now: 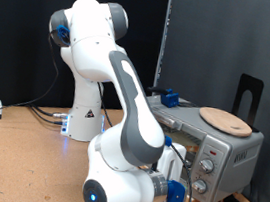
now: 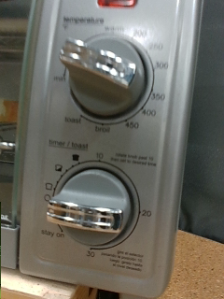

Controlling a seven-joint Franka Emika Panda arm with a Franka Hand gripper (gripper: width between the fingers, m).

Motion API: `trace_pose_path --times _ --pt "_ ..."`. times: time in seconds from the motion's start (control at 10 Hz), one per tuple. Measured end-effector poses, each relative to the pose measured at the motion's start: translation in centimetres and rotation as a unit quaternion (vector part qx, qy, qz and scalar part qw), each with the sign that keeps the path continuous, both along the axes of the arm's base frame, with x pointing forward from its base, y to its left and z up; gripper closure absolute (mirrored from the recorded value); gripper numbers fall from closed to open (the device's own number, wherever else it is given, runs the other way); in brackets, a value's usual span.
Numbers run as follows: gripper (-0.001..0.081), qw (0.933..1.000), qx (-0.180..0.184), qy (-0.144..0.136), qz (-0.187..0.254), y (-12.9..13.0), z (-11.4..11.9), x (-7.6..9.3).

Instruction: Make a piece of toast with the oven

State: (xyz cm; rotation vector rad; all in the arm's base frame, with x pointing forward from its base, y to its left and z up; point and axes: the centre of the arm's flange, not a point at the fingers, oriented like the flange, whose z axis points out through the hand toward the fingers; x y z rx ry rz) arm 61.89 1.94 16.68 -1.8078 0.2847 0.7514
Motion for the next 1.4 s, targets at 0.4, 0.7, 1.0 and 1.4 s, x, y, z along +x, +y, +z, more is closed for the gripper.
trace_pose_path --times 0.4,0.7,1.0,1.4 --pt "-0.0001 1.0 -0.004 0.002 0.003 1.2 -0.9 -0.6" --pt "-0.0001 1.0 -0.004 0.005 0.005 1.5 -1.1 -0.8" --pt "-0.0001 1.0 -0.003 0.006 0.006 1.7 -1.2 -1.0" --pt "-0.0001 1.0 0.0 -0.002 0.009 1.8 -1.2 -1.0"
